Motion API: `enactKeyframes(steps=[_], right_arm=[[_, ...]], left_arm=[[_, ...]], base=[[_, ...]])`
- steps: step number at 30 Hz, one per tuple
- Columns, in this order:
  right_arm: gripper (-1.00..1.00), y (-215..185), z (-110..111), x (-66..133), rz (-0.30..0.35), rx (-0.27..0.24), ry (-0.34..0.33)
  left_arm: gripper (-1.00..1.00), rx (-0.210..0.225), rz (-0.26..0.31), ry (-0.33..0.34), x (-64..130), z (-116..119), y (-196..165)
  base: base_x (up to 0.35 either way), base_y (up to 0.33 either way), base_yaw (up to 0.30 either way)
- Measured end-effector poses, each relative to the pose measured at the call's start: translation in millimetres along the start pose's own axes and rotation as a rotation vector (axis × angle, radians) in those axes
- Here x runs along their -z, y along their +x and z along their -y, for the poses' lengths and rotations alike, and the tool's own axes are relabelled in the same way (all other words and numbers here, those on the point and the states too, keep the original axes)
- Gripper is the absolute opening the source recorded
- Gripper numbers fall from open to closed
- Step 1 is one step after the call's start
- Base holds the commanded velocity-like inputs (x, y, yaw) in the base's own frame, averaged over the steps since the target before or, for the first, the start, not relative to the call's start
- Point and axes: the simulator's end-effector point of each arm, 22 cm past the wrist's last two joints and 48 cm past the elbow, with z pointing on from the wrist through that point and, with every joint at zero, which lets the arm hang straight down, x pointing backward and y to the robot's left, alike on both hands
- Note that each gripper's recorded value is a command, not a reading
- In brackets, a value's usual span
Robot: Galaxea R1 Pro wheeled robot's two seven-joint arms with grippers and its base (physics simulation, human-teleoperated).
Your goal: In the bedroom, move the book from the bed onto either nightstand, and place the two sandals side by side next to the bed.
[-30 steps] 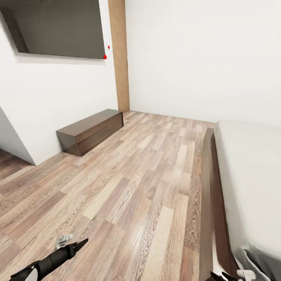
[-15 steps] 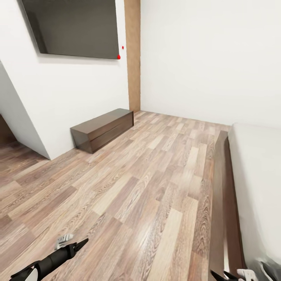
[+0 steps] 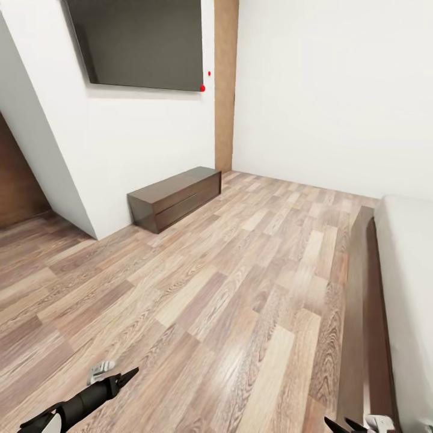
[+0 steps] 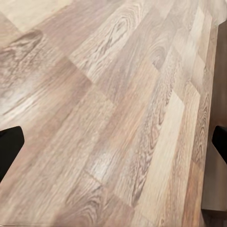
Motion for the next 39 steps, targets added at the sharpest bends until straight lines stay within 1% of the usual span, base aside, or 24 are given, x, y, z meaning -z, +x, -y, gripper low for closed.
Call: enactKeyframes(steps=[4, 29, 34, 36, 39], right_arm=[[1.00, -0.1, 0.0, 0.0, 0.000, 0.000, 0.000], [1.00, -42.5, -28.1, 23.9, 0.000, 0.000, 0.001], [1.00, -50.7, -33.8, 28.7, 0.000, 0.000, 0.001], [1.00, -54.1, -35.9, 30.7, 0.000, -0.001, 0.001], [1.00, -57.3, -38.0, 32.7, 0.000, -0.001, 0.002]], left_arm=[[1.00, 0.000, 0.000, 0.000, -0.1, 0.1, -0.1], [1.00, 0.000, 0.000, 0.000, 20.4, 34.5, -39.7], [1.00, 0.002, 0.000, 0.002, 21.7, 44.1, -44.9], [1.00, -0.009, -0.001, -0.027, 17.8, 45.1, -43.4], [1.00, -0.046, 0.008, -0.140, 6.3, 37.4, -36.4]], base=[[0.000, 0.000, 0.112], [0.000, 0.000, 0.005], [0.000, 0.000, 0.000], [0.000, 0.000, 0.000], [0.000, 0.000, 0.000]])
